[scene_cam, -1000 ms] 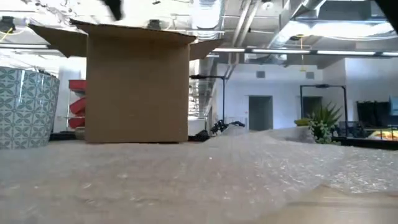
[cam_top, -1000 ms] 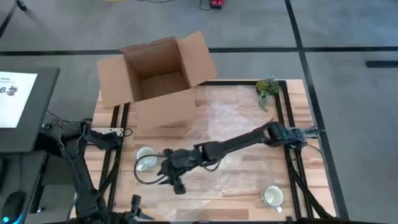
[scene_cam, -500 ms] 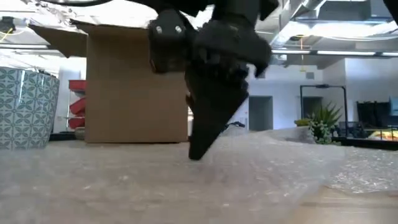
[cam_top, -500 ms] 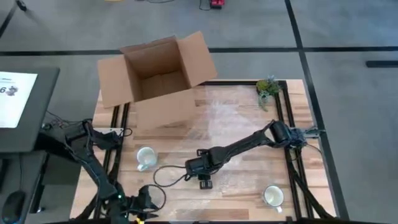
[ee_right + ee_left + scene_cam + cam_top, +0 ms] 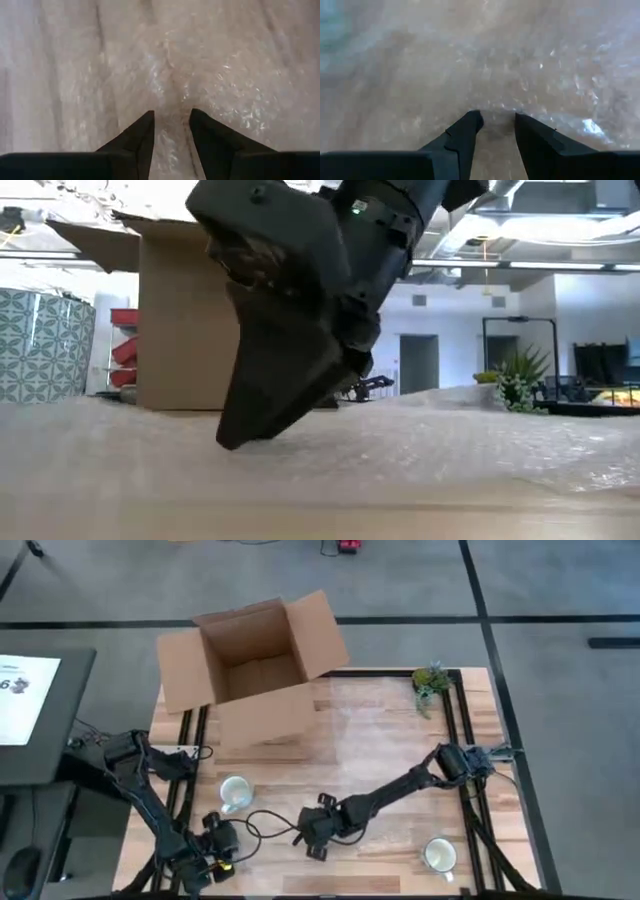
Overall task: Wrap mug
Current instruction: Prepare the bubble wrap
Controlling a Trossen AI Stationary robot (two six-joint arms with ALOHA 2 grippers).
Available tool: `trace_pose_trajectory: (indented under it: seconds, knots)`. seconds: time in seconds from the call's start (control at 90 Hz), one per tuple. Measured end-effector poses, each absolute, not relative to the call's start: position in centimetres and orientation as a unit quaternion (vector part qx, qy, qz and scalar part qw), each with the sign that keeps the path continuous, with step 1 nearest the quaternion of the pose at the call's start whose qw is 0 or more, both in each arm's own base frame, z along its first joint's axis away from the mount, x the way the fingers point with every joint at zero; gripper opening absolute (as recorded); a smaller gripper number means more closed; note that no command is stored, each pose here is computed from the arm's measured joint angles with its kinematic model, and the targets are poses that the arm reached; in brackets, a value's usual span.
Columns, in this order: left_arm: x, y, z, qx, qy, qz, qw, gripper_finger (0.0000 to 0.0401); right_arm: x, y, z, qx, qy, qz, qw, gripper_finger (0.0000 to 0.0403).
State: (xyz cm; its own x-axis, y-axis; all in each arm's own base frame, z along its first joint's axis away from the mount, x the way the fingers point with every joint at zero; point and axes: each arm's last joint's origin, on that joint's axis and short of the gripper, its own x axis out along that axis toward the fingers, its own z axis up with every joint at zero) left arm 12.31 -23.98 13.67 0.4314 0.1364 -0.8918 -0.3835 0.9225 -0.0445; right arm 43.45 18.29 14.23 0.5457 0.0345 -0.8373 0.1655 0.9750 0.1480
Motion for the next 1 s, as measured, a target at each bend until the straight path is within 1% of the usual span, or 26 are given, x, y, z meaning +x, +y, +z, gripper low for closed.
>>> trace_pose_trajectory:
  seconds: [0.1, 0.156, 0.2, 0.267, 0.367, 0.456, 0.522, 0.567, 0.622, 0.711, 0.778, 0.922, 1.0]
  knots:
    - [12.3, -24.4, 15.6, -0.115, 0.541, 0.156, 0.818, 0.0115, 43.2, 18.4, 16.8, 0.088, 0.46, -0.028, 0.883, 0.012]
    - [12.2, -24.6, 16.3, -0.107, 0.56, 0.159, 0.806, 0.0115, 42.6, 18.1, 17.7, 0.077, 0.468, -0.027, 0.88, 0.012]
    - [12.0, -24.8, 16.9, -0.098, 0.57, 0.161, 0.8, 0.0115, 42.3, 17.9, 18.2, 0.069, 0.477, -0.028, 0.876, 0.012]
    - [12.0, -25.2, 17.7, -0.094, 0.57, 0.153, 0.802, 0.0115, 41.6, 17.6, 17.9, 0.045, 0.511, -0.034, 0.858, 0.012]
    - [12.3, -26.1, 18.0, -0.103, 0.535, 0.118, 0.83, 0.0115, 40.7, 17.8, 17.0, 0.031, 0.545, -0.021, 0.838, 0.012]
    - [13.1, -27.5, 17.9, -0.13, 0.479, 0.051, 0.866, 0.0111, 40.1, 18.7, 15.7, 0.036, 0.559, 0.009, 0.829, 0.012]
    - [13.6, -28.0, 17.2, -0.145, 0.438, 0.011, 0.887, 0.0107, 39.6, 19.2, 14.7, 0.03, 0.568, 0.014, 0.823, 0.012]
    - [14.0, -28.0, 16.7, -0.159, 0.416, -0.006, 0.895, 0.0103, 39.6, 19.3, 14.3, 0.036, 0.557, 0.018, 0.829, 0.012]
    - [14.3, -28.1, 15.8, -0.183, 0.392, -0.013, 0.901, 0.0099, 40.0, 19.4, 14.2, 0.07, 0.526, 0.013, 0.847, 0.012]
    - [14.2, -27.8, 13.9, -0.2, 0.393, 0.005, 0.897, 0.0093, 40.3, 18.9, 13.3, 0.15, 0.49, -0.042, 0.858, 0.012]
    - [13.8, -27.7, 12.6, -0.201, 0.414, 0.023, 0.888, 0.0089, 40.6, 18.9, 13.1, 0.181, 0.466, -0.045, 0.865, 0.012]
    - [12.8, -26.8, 11.4, -0.186, 0.467, 0.074, 0.861, 0.008, 40.3, 19.1, 12.9, 0.182, 0.467, -0.059, 0.864, 0.0114]
    - [12.4, -26.3, 11.4, -0.164, 0.484, 0.093, 0.854, 0.0075, 40.0, 19.6, 13.0, 0.169, 0.478, -0.03, 0.862, 0.011]
